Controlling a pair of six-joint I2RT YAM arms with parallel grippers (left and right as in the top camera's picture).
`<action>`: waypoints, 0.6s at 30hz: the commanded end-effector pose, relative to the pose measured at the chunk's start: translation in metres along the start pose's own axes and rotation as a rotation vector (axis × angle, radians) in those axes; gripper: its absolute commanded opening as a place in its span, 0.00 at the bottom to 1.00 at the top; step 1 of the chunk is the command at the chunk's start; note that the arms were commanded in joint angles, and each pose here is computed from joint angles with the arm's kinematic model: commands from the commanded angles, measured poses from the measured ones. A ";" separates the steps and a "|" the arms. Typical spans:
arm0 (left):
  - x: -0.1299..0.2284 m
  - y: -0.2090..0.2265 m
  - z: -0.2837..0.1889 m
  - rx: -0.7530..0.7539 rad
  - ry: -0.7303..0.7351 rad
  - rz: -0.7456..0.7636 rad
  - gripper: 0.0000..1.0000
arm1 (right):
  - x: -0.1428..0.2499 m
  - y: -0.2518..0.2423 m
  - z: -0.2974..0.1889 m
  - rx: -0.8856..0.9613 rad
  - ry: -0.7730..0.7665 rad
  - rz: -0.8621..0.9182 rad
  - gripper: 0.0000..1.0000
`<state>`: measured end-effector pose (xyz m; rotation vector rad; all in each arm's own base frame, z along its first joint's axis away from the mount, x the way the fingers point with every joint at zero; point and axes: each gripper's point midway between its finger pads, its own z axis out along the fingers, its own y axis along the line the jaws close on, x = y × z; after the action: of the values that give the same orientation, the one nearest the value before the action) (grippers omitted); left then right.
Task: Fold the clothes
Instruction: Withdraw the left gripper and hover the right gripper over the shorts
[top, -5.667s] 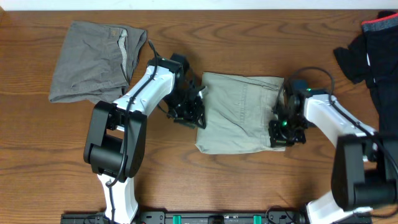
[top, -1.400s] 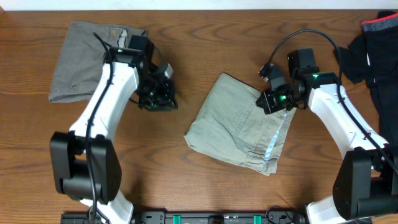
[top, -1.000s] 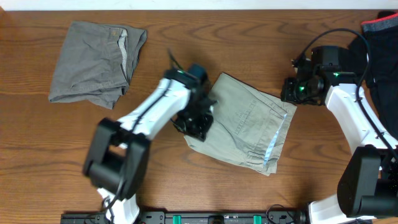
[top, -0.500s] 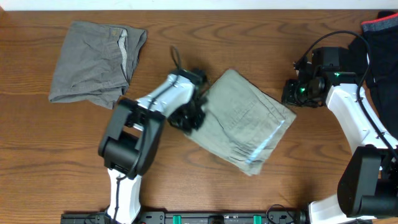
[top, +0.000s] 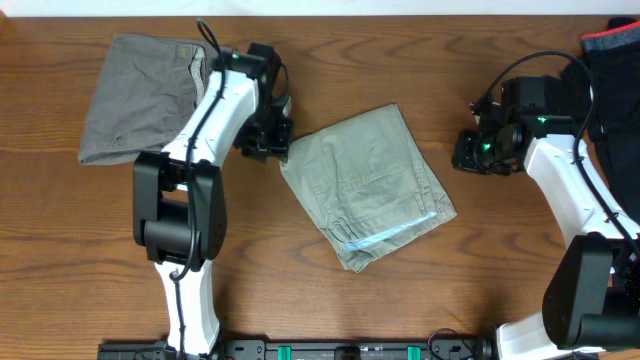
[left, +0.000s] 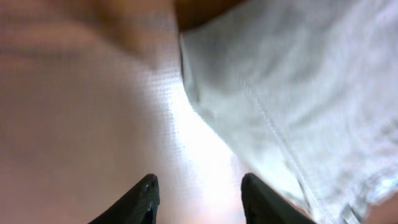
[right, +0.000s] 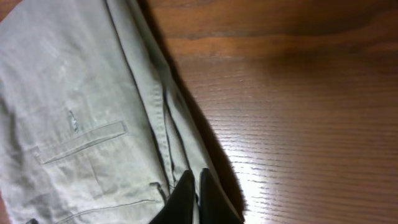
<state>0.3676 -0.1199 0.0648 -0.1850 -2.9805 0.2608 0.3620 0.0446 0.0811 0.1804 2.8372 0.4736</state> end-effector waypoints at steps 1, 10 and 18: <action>0.015 -0.003 -0.008 0.085 0.069 -0.126 0.49 | 0.002 0.017 -0.001 -0.102 0.008 -0.110 0.14; 0.058 -0.021 0.022 0.257 0.267 -0.290 0.55 | 0.006 0.034 0.004 -0.145 0.017 -0.229 0.20; 0.073 -0.007 0.049 0.250 0.301 -0.398 0.55 | 0.020 0.050 0.020 -0.163 0.072 -0.309 0.21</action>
<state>0.2881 -0.1290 0.0250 0.2775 -2.6034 0.4794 0.3564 0.0889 0.0824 -0.2273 2.7978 0.6138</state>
